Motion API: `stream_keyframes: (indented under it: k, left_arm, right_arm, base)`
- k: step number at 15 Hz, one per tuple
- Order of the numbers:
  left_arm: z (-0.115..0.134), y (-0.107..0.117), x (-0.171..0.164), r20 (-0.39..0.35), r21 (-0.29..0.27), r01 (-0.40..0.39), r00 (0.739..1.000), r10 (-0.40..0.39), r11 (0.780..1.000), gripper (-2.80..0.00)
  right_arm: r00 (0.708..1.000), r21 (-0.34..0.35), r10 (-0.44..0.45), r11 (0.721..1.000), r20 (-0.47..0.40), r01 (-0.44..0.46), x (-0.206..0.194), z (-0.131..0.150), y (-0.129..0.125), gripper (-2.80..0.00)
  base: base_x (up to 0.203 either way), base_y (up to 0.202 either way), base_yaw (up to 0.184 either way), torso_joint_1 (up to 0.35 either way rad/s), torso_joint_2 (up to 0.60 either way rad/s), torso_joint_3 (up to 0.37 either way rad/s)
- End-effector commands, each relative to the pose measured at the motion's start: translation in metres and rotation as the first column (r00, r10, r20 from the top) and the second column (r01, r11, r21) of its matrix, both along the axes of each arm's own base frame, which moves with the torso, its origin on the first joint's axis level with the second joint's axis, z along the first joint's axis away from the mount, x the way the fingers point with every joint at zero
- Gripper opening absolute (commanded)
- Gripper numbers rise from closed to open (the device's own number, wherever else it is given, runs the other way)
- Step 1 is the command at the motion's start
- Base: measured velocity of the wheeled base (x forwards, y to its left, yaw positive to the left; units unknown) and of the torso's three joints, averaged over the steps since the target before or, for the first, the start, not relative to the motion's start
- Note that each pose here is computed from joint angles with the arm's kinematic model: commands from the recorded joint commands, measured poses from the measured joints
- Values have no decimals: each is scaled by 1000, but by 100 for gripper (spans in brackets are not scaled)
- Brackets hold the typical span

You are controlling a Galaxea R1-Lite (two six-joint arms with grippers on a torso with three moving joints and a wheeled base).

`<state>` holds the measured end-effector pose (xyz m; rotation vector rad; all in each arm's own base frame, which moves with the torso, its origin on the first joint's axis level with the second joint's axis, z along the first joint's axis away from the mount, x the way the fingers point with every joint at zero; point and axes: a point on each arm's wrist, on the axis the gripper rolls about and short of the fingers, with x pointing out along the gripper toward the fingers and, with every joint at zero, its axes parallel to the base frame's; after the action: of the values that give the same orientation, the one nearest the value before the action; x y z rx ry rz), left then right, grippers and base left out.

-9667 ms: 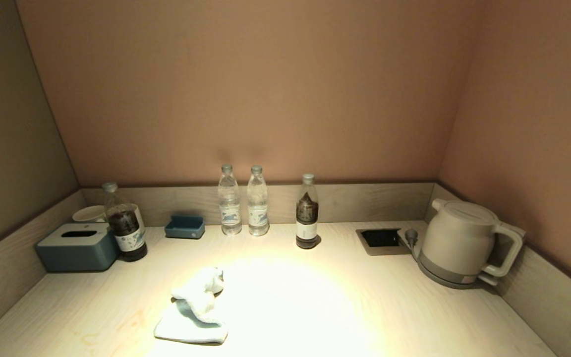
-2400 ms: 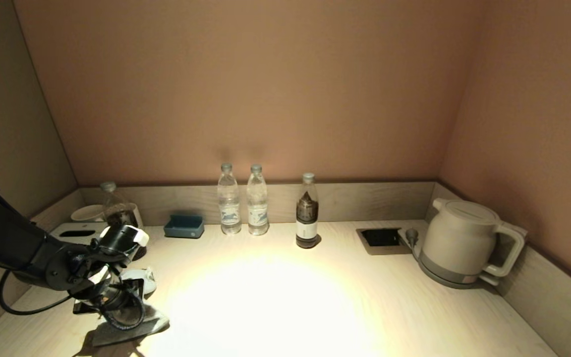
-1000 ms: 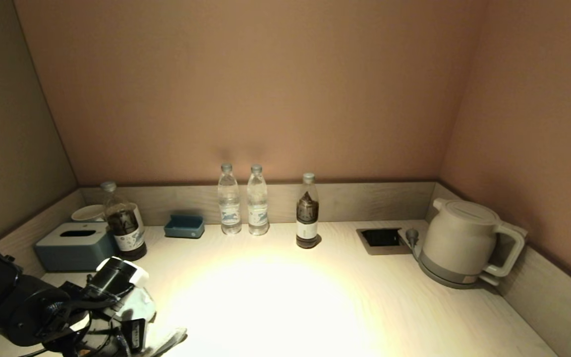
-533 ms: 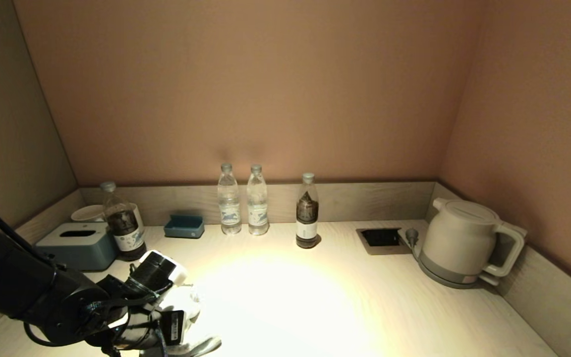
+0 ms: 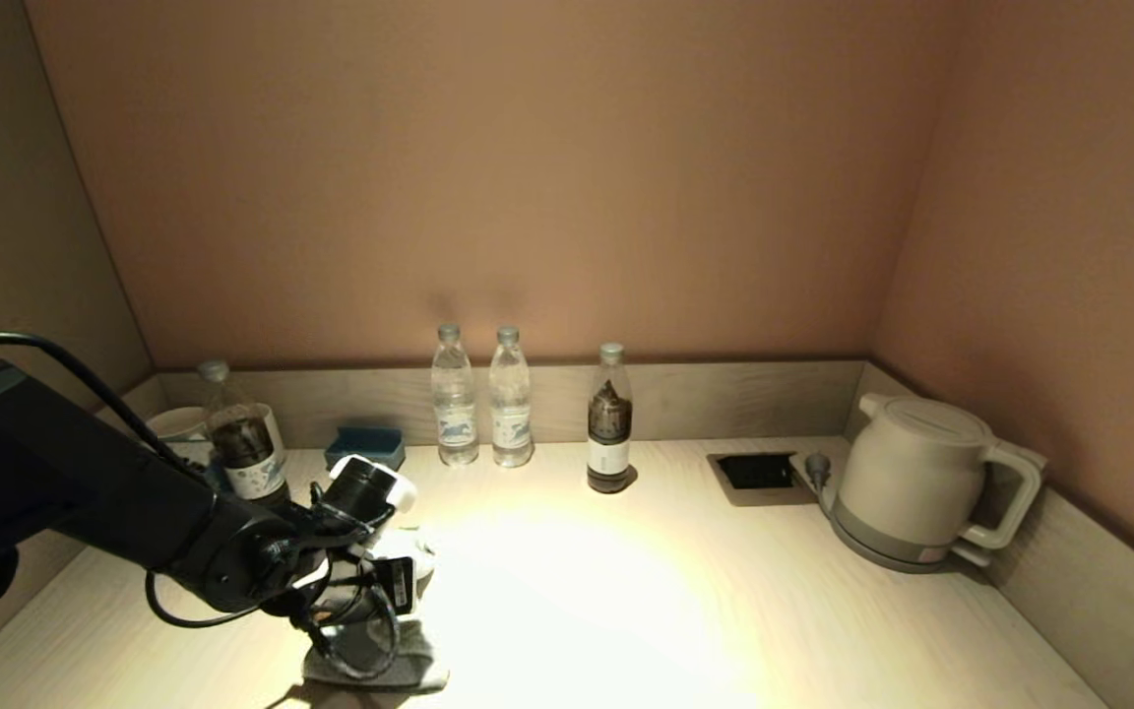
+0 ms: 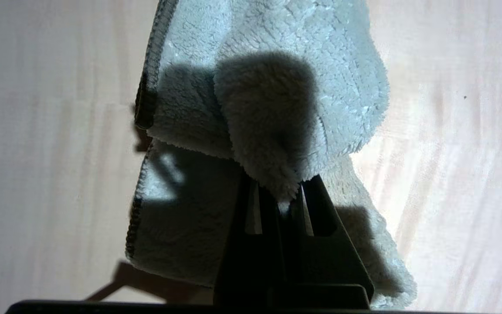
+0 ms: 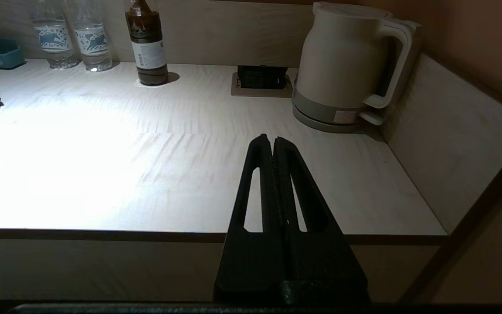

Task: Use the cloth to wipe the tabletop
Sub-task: Sweep the stains on the table

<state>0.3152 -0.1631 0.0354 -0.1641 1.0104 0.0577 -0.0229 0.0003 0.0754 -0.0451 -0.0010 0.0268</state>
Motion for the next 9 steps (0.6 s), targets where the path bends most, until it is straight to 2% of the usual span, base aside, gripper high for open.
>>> stream_keyframes:
  k: [1, 3, 4, 6, 9]
  left_arm:
    - [-8, 4, 15, 9, 13, -40, 999, 40, 999, -280]
    - [-14, 19, 33, 41, 64, -122, 992, 119, 990, -280]
    - [-15, 22, 36, 48, 70, -137, 990, 134, 988, -280]
    - [-17, 47, 53, 68, 74, -219, 974, 214, 973, -280]
    - [-14, 69, 69, 96, 64, -290, 954, 283, 955, -280]
  right_arm:
    - [1000, -1, 1, 1000, 0, -1, 0, 0, 0, -280]
    - [1000, -1, 1, 1000, -2, -1, 0, 0, 0, -280]
    - [1000, -1, 1, 1000, 0, -1, 0, 0, 0, -280]
    - [1000, -1, 1, 1000, 0, -1, 0, 0, 0, -280]
    - [1000, -1, 1, 1000, 0, -1, 0, 0, 0, -280]
  base:
    - [0, 0, 0, 0, 0, 0]
    - [0, 0, 0, 0, 0, 0]
    - [0, 0, 0, 0, 0, 0]
    - [0, 0, 0, 0, 0, 0]
    - [0, 0, 0, 0, 0, 0]
